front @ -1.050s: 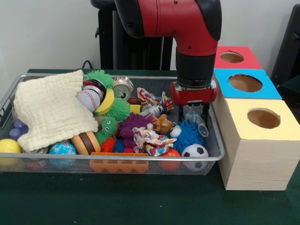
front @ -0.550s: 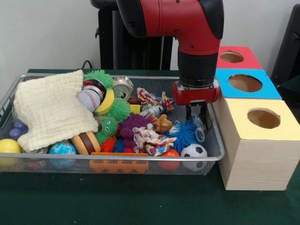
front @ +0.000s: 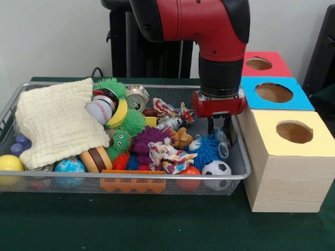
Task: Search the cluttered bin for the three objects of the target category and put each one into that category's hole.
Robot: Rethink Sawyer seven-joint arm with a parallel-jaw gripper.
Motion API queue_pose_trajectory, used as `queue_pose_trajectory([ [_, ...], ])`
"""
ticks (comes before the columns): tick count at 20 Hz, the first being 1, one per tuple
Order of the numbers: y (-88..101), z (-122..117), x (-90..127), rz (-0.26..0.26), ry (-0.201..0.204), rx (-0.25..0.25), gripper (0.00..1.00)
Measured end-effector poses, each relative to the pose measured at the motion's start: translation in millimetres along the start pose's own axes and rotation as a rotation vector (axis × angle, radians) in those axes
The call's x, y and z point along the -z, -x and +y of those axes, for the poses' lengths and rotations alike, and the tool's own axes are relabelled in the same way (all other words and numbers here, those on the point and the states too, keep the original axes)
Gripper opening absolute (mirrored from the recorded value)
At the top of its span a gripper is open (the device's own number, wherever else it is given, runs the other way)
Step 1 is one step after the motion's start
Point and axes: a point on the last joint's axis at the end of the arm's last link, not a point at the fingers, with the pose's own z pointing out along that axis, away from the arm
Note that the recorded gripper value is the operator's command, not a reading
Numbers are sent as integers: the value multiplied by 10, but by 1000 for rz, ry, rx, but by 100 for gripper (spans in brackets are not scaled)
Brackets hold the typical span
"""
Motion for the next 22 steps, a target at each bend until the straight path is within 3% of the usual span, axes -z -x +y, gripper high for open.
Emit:
queue_pose_trajectory([
  [15, -40, -44, 455, -21, -10, -6, 0],
  [22, -150, 95, 718, -16, -5, -10, 0],
])
